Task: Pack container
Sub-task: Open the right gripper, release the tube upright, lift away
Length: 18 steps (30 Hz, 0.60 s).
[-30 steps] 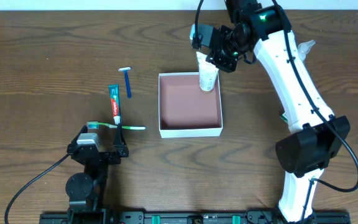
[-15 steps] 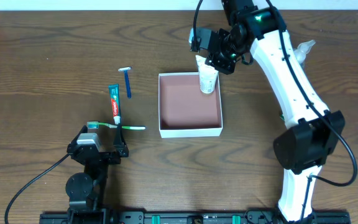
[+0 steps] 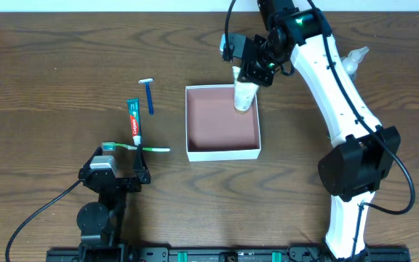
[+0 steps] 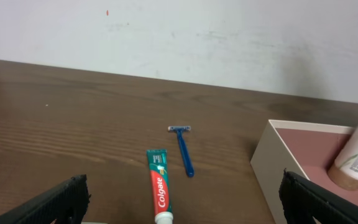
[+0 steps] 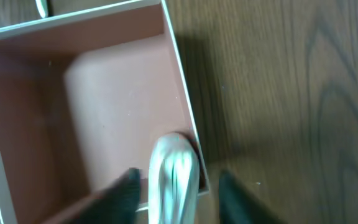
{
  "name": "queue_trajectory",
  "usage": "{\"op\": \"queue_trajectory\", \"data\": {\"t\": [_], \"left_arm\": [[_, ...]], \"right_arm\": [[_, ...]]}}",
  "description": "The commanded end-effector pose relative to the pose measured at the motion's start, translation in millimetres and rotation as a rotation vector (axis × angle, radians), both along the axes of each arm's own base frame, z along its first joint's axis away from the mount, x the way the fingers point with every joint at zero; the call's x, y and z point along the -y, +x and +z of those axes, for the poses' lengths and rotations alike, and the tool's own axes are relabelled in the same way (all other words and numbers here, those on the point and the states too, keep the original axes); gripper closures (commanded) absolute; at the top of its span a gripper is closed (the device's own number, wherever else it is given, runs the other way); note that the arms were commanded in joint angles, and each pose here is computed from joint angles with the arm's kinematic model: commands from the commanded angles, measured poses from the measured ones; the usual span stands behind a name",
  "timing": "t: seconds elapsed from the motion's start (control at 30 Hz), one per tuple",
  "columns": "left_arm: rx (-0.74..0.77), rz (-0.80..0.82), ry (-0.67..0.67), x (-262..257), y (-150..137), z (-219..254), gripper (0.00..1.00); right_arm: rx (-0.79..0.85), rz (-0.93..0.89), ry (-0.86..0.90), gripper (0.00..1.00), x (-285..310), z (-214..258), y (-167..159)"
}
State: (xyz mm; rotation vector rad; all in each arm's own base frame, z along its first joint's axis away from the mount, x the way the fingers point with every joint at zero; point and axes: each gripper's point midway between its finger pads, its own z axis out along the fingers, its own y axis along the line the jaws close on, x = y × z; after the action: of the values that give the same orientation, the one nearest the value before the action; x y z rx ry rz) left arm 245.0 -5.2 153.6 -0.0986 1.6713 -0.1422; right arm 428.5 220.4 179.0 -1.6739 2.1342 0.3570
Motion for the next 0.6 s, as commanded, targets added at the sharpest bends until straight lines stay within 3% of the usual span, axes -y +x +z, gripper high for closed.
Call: {"op": "queue_trajectory", "data": {"t": [0.0, 0.3, 0.57], "left_arm": [[-0.047, -0.014, -0.007, 2.7, -0.9, -15.4, 0.02], [-0.047, -0.014, -0.007, 2.8, -0.9, -15.4, 0.02], [-0.047, -0.014, -0.007, 2.7, -0.9, -15.4, 0.02]], "right_arm": [[-0.019, 0.004, 0.007, 0.36, -0.7, -6.2, 0.3], [-0.024, -0.055, 0.062, 0.31, -8.4, 7.8, 3.6], [0.033, -0.088, 0.25, 0.27, -29.1, 78.7, 3.5]]}}
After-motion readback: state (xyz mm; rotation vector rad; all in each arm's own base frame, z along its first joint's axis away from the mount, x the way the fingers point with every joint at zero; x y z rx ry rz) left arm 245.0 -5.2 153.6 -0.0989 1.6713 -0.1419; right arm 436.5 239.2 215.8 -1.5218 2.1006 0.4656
